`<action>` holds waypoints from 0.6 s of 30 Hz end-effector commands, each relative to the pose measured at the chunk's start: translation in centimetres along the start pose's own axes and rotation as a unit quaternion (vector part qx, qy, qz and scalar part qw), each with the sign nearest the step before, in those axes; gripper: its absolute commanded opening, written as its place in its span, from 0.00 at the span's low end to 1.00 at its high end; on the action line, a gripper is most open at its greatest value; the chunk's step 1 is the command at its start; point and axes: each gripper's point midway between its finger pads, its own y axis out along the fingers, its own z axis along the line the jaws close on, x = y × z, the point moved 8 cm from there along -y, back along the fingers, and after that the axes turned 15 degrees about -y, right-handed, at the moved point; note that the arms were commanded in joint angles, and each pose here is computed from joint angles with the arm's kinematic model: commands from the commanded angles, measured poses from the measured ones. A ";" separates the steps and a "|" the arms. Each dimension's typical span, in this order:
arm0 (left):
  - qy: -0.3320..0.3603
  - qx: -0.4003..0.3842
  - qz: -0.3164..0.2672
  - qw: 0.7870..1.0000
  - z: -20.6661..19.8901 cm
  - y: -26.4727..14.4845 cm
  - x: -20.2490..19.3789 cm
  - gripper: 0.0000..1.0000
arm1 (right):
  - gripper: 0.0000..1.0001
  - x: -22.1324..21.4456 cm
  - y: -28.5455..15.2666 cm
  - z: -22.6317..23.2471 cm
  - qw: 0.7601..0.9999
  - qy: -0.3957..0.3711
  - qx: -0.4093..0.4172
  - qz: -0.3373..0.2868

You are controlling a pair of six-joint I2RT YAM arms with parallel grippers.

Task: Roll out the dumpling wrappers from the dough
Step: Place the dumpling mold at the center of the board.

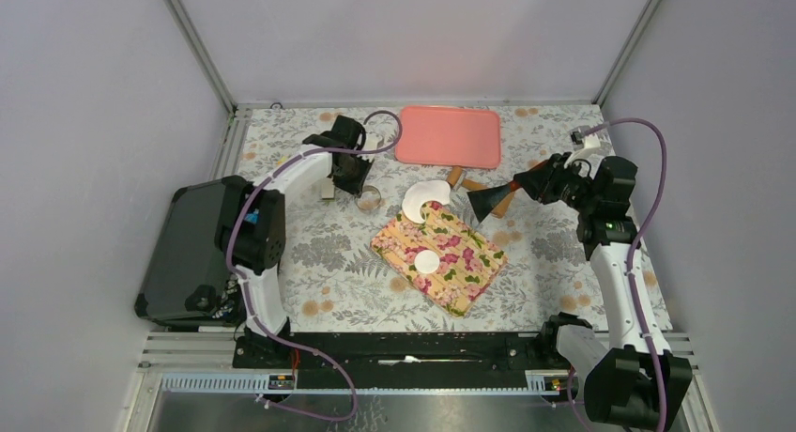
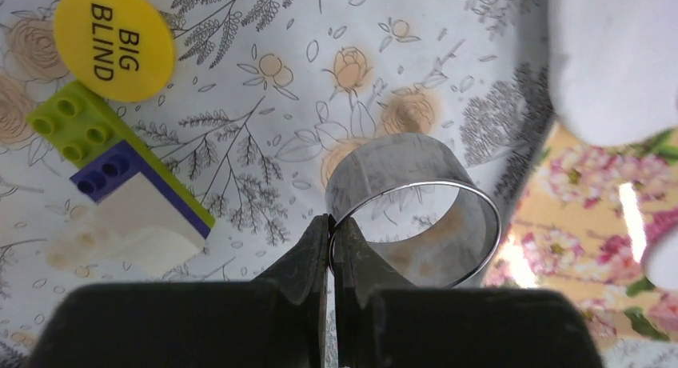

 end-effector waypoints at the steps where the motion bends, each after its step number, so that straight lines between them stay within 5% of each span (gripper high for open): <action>1: -0.010 0.021 -0.013 1.000 0.3 1.2 2.0 0.00 | 0.00 0.8 0.0 0.6 0.999 -0.014 0.041 -0.029; 4: -0.014 0.025 -0.008 1.000 0.3 1.9 2.3 0.07 | 0.00 0.1 0.6 0.7 0.997 0.013 0.073 -0.023; 10: -0.013 0.023 -0.009 1.000 0.3 1.9 2.5 0.44 | 0.00 -1.5 2.6 -0.3 0.990 0.089 0.112 0.019; 15: -0.005 0.008 -0.031 0.999 -0.3 -0.6 2.4 0.91 | 0.00 -2.7 4.0 -1.5 0.985 0.102 0.126 0.053; 18: 0.007 -0.026 -0.049 0.998 -1.0 -2.6 1.8 0.98 | 0.00 -3.0 5.0 -2.5 0.982 0.096 0.142 0.076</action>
